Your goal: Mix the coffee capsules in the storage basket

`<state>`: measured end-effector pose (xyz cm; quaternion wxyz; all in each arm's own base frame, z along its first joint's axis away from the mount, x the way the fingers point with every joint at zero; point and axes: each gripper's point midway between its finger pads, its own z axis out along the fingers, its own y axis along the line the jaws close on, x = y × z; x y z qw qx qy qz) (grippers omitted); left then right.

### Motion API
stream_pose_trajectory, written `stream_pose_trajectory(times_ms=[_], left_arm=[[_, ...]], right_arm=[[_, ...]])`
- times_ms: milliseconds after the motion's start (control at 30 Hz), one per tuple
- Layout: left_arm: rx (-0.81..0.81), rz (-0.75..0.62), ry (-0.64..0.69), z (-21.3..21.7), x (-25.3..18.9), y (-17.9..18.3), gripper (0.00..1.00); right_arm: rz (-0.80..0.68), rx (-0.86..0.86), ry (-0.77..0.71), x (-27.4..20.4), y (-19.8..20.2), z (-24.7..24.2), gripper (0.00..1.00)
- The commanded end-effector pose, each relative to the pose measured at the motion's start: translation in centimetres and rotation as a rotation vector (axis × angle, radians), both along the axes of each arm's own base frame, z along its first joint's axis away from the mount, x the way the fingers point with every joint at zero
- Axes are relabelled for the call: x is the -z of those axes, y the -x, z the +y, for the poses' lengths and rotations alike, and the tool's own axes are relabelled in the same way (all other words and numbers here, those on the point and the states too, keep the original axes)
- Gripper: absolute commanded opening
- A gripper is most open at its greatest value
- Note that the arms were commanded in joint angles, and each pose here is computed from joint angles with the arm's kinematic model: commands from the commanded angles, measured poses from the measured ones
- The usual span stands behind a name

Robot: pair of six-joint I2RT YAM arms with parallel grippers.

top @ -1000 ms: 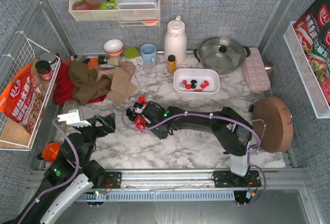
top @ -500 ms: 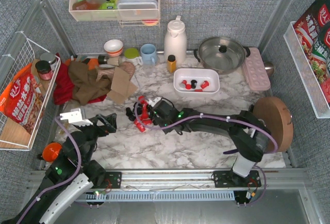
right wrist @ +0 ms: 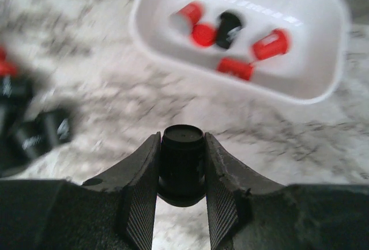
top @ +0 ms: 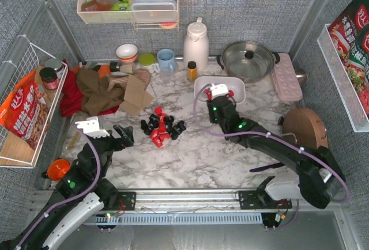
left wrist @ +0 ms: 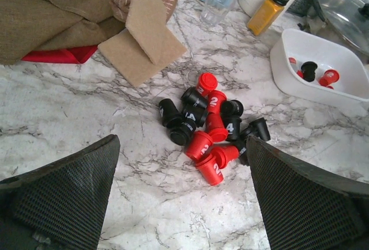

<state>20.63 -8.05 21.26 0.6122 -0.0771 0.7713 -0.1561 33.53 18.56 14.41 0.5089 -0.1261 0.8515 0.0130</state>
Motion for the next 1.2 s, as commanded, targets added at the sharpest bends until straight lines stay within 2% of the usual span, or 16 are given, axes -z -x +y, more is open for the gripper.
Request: stream_pose_trajectory(times_ms=[0, 133, 333, 467, 567, 833, 1167], left_arm=[[-0.017, 0.009, -0.022, 0.2, 0.2, -0.3, 0.99], [-0.020, 0.026, -0.042, 0.2, 0.6, -0.4, 0.99], [-0.020, 0.050, -0.065, 0.0, 1.2, -0.6, 0.99], [-0.012, 0.068, -0.079, -0.2, 1.6, -0.7, 0.99], [-0.004, 0.079, -0.090, -0.4, 1.9, -0.8, 0.99], [0.021, 0.116, -0.121, -1.1, 2.7, -1.0, 0.99], [0.043, 0.159, -0.149, -1.7, 3.6, -1.1, 0.99]], right_arm=[[-0.162, 0.111, -0.117, -4.7, -3.3, -3.1, 0.30], [-0.192, 0.165, -0.187, -5.9, -6.3, -5.6, 0.30], [-0.162, 0.273, -0.370, -4.1, -11.2, -8.3, 0.30], [-0.168, 0.311, -0.321, -3.2, -14.7, -9.8, 0.31], [-0.099, 0.336, -0.249, -1.3, -16.4, -10.7, 0.33], [0.175, 0.375, -0.159, 4.6, -17.3, -12.0, 0.37], [0.262, 0.321, -0.202, 6.4, -17.1, -10.5, 0.45]])
